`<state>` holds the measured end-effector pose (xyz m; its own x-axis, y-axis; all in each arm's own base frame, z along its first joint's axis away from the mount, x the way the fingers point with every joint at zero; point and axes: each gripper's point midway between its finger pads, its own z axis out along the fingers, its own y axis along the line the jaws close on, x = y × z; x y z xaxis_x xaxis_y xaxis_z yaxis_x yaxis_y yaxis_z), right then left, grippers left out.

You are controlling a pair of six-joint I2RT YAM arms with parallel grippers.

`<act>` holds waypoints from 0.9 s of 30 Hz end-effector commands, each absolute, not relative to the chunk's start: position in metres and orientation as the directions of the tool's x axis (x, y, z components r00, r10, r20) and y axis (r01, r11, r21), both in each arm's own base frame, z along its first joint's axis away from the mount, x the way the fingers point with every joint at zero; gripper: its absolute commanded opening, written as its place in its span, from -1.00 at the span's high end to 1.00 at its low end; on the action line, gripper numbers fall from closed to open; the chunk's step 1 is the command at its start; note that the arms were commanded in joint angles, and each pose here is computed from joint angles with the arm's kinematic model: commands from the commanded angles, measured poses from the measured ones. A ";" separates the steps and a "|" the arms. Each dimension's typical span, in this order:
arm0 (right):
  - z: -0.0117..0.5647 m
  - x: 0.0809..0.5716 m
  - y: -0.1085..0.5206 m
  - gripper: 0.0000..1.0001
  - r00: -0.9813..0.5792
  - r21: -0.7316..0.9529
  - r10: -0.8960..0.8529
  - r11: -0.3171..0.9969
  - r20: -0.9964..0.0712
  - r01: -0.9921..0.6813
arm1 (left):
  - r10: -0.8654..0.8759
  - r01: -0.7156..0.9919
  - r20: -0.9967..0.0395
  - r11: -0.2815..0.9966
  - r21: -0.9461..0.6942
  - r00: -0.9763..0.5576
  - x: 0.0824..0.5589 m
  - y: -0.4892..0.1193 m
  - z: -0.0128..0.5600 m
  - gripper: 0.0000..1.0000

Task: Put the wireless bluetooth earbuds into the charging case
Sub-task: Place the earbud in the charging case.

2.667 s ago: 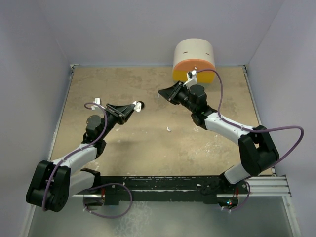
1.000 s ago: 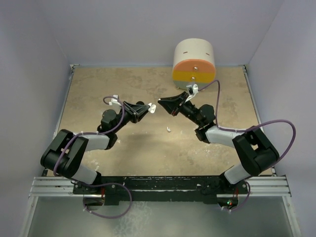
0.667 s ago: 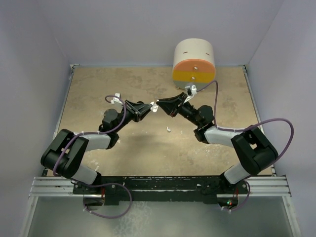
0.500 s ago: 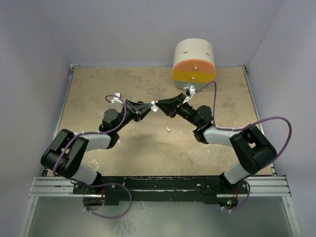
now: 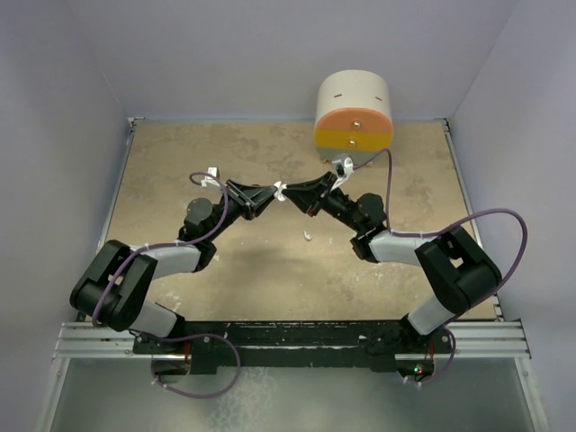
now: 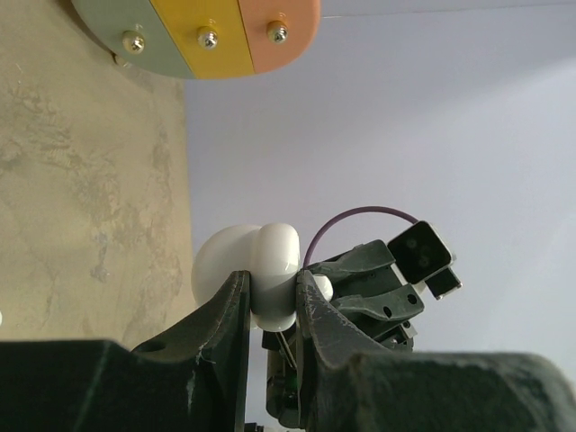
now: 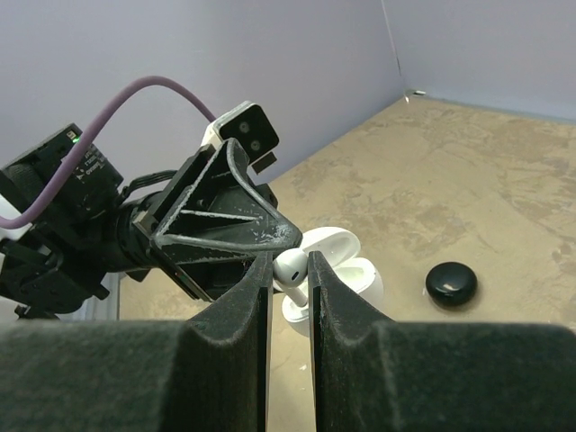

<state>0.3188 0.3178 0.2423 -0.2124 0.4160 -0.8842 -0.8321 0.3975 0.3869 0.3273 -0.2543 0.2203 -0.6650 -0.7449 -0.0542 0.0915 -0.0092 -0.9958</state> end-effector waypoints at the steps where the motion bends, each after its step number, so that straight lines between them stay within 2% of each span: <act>1: 0.257 0.314 0.318 1.00 -0.149 0.334 0.439 0.381 -0.886 -0.862 | -0.747 0.192 -0.072 -0.075 -0.979 -0.661 0.324 -0.254 0.263 1.00; 27: 0.257 0.311 0.314 1.00 -0.150 0.335 0.427 0.399 -0.892 -0.853 | -0.741 0.176 -0.066 -0.071 -0.982 -0.669 0.316 -0.252 0.255 1.00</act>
<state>0.3184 0.3176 0.2424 -0.2031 0.4137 -0.8875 -0.8349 0.4003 0.3777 0.3240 -0.2531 0.2311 -0.6660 -0.7444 -0.0477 0.1058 -0.0310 -0.9939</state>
